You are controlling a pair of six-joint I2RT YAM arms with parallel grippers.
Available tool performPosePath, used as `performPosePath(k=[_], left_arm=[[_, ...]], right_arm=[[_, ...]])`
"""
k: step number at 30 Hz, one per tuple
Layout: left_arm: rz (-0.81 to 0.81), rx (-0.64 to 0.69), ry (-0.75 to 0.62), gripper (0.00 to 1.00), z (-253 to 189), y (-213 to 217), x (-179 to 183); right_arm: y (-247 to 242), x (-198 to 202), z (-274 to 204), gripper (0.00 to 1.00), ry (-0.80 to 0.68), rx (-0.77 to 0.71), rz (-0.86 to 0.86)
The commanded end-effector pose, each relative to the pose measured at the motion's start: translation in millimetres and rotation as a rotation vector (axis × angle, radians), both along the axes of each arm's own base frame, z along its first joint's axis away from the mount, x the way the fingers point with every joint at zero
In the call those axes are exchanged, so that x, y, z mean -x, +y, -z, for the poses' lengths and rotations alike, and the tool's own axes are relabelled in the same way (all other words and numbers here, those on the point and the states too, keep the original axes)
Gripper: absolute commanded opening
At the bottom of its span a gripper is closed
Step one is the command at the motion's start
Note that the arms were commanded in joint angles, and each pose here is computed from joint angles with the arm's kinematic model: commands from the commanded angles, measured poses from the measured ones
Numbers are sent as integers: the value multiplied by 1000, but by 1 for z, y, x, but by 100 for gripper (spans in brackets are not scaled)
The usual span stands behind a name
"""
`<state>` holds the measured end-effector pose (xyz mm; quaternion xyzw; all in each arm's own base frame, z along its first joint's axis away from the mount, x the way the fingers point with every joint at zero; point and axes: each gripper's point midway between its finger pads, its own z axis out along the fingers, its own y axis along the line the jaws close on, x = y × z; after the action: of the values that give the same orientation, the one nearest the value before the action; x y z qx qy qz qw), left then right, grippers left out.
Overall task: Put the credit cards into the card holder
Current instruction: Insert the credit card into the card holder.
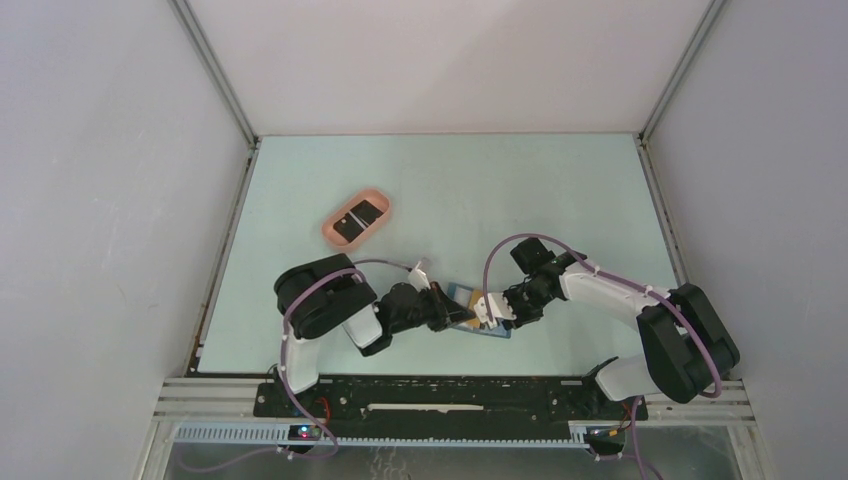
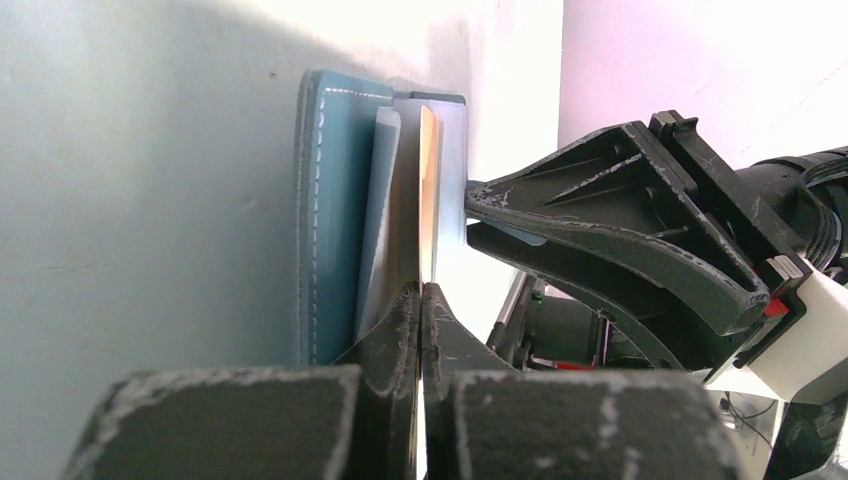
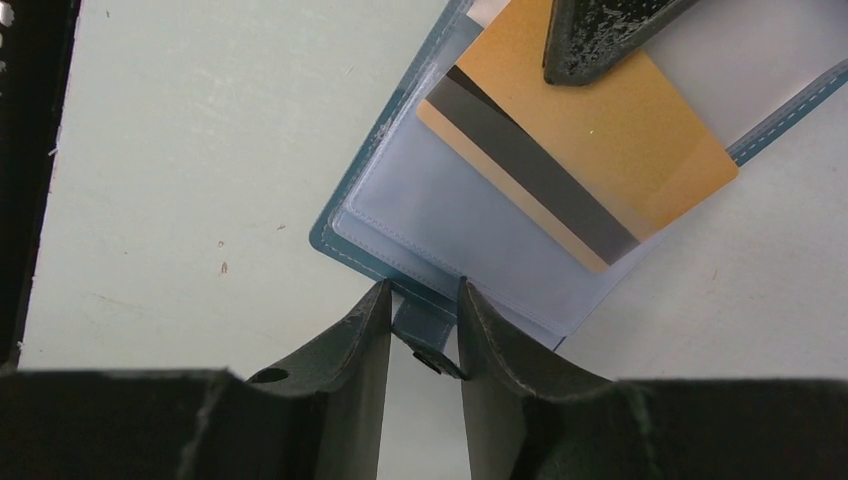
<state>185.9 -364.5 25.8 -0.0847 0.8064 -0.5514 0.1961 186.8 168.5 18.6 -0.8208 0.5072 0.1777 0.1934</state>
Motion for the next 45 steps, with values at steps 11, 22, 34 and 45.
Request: performPosePath(k=[11,22,34,45], left_arm=[[-17,-34,25,3,16,7,8],[-17,-28,19,10,15,6,7],[-16,-12,13,15,13,5,8],[-21,4,16,15,12,6,8]], right_arm=[[29,-1,-63,57,74,-254,118],[70,-35,-84,24,487,-316,576],[97,-48,-50,17,599,-126,840],[104,-47,-25,12,599,-26,926]])
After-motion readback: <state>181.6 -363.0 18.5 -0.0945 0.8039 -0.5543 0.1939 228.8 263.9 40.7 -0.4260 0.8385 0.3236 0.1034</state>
